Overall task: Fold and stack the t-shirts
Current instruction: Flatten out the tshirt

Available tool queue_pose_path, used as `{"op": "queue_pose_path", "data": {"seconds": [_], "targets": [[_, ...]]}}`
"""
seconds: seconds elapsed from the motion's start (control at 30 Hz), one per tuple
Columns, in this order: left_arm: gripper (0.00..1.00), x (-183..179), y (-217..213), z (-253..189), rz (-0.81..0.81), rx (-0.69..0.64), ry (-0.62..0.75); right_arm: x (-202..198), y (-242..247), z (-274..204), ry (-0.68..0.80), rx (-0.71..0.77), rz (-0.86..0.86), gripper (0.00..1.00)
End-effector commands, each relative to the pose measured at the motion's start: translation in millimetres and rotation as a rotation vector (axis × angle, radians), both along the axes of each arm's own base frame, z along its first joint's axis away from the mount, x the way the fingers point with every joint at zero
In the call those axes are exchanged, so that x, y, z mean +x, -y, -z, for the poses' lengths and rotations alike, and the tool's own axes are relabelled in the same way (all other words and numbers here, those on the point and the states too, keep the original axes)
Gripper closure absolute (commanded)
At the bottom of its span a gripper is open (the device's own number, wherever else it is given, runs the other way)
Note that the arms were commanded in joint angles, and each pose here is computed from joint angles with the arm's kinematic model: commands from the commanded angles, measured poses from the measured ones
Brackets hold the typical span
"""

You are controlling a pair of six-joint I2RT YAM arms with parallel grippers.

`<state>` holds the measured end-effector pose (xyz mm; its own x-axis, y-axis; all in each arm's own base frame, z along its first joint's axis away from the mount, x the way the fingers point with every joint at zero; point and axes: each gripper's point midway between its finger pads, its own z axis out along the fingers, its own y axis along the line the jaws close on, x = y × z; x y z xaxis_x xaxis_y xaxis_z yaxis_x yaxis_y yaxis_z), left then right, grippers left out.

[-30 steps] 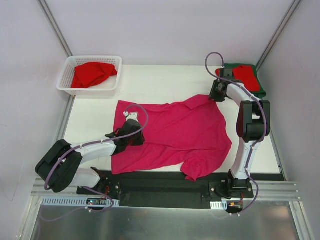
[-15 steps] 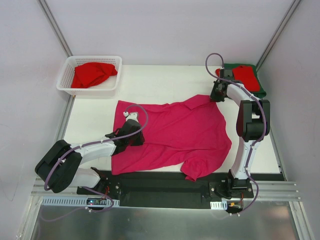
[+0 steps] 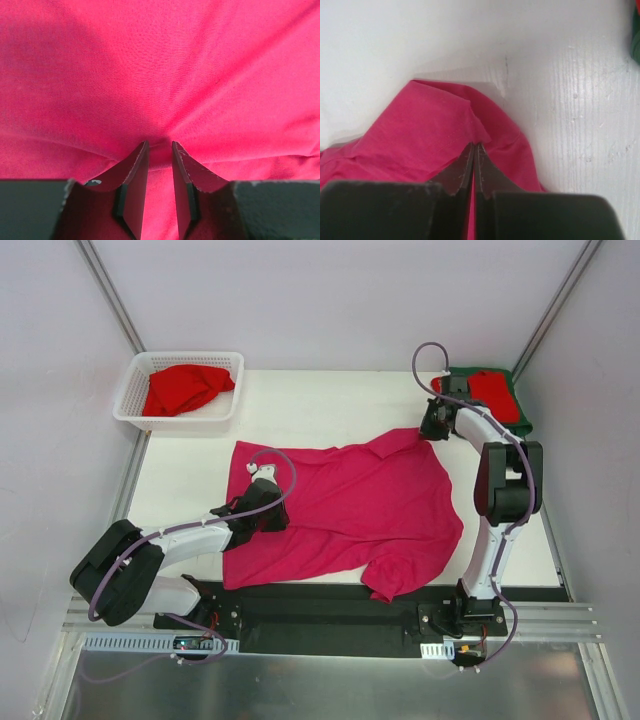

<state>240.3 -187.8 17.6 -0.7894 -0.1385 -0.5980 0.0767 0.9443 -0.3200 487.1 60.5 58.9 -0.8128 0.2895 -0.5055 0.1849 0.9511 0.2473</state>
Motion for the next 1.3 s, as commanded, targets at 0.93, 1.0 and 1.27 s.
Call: {"op": "queue_pose_path", "data": {"seconds": [0.93,1.0,1.27], "targets": [[0.73,-13.8,-17.9,-3.5,-0.006,0.062,-0.010,47.1,-9.0,-152.0,0.471,0.045,-0.060,0.21],[0.73,-10.5,-19.0,-11.4,-0.007,0.063,0.016,24.4,-12.6,-131.6,0.409,0.073,-0.053,0.21],[0.73,4.8,-9.9,-12.4,0.023,0.109,0.008,-84.7,-57.1,-120.4,0.278,0.224,-0.135,0.25]]}}
